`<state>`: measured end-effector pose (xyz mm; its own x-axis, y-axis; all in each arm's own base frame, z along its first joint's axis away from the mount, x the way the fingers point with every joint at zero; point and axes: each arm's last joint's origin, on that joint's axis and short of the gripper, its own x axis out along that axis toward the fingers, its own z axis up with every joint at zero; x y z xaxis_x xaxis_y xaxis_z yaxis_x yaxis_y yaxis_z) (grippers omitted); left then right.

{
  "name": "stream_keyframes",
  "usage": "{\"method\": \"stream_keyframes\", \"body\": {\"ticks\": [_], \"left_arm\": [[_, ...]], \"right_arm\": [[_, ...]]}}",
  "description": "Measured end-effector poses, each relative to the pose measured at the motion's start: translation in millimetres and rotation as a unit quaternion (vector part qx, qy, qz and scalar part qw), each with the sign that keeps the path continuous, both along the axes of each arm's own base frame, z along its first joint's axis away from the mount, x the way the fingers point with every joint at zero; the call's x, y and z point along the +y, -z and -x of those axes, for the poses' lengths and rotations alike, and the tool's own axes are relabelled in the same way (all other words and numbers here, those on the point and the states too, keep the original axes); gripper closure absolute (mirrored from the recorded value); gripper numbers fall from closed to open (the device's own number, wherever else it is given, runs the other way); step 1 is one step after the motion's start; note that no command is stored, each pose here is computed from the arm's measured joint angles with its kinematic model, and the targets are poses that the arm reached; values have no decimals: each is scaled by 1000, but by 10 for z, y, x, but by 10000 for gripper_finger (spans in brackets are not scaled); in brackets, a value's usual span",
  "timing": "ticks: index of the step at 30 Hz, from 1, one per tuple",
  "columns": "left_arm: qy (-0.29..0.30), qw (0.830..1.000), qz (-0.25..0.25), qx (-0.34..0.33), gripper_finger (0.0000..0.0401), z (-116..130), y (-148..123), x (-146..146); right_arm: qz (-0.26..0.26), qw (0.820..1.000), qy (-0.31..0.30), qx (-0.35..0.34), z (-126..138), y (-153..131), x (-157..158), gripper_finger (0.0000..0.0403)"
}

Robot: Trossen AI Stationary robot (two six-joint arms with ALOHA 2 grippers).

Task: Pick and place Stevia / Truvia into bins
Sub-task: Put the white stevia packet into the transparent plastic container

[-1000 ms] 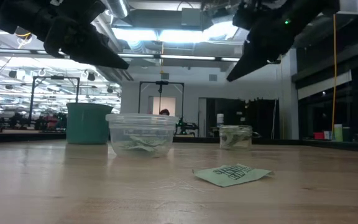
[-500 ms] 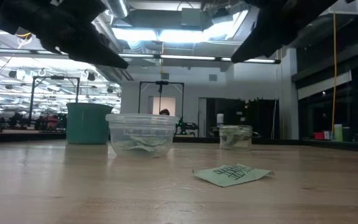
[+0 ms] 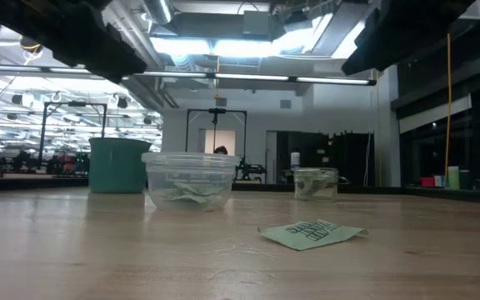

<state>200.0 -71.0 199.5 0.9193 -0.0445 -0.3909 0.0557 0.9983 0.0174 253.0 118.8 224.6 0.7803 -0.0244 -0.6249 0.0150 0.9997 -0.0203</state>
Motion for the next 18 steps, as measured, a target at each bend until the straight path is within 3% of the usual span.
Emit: {"method": "stream_keyframes", "body": {"ticks": [8, 18], "left_arm": [[-33, 999, 13, -2, 398, 9, 21, -217], [-20, 1000, 4, 22, 398, -305, 17, -544]], "right_arm": [[-12, 1000, -25, 7, 54, 6, 104, 396], [-53, 998, -41, 14, 105, 5, 212, 396]]}}
